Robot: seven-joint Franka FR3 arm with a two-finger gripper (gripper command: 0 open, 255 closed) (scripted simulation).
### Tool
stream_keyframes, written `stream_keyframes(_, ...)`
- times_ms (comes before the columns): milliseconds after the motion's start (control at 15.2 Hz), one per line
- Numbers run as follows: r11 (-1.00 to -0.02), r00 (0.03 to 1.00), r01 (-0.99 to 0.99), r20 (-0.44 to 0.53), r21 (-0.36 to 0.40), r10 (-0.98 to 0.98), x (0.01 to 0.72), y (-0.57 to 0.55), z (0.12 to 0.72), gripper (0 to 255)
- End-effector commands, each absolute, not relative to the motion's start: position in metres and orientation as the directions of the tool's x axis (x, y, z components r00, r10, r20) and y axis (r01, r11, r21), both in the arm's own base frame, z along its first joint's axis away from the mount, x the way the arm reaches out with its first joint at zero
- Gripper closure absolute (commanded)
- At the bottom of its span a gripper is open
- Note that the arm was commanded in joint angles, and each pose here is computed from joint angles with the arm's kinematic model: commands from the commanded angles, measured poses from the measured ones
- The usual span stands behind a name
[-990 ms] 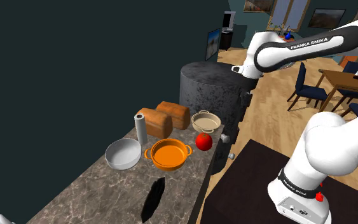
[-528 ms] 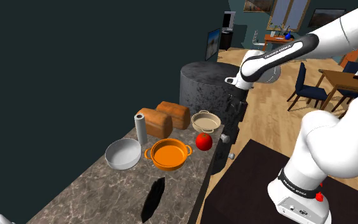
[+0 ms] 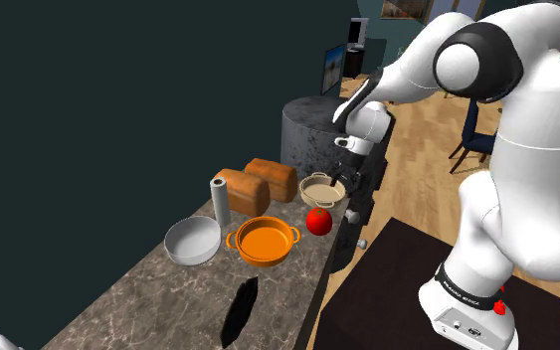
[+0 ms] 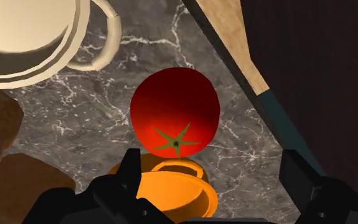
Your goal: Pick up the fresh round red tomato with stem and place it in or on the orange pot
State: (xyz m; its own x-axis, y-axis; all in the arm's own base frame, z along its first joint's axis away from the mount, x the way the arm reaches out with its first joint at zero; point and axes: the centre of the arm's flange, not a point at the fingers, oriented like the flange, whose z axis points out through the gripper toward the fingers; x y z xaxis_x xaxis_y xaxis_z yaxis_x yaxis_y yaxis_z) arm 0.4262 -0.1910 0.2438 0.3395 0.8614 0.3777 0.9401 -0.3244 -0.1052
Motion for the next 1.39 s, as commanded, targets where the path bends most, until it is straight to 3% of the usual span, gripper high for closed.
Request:
stream_keyframes(0, -0.239, 0.249, 0.968, 0.429, -0.079, 0.868, 0.443, -0.190, 0.217, 0)
stream_keyframes(132, -0.166, 0.176, 0.984, 0.461, -0.064, 0.870, 0.460, -0.187, 0.198, 0)
stream_keyframes(1122, -0.166, 0.176, 0.984, 0.461, -0.064, 0.870, 0.461, -0.169, 0.163, 0)
stream_keyframes(1188, -0.166, 0.176, 0.984, 0.461, -0.064, 0.870, 0.461, -0.169, 0.163, 255)
stream_keyframes(1320, -0.166, 0.176, 0.984, 0.461, -0.064, 0.870, 0.461, -0.169, 0.163, 255)
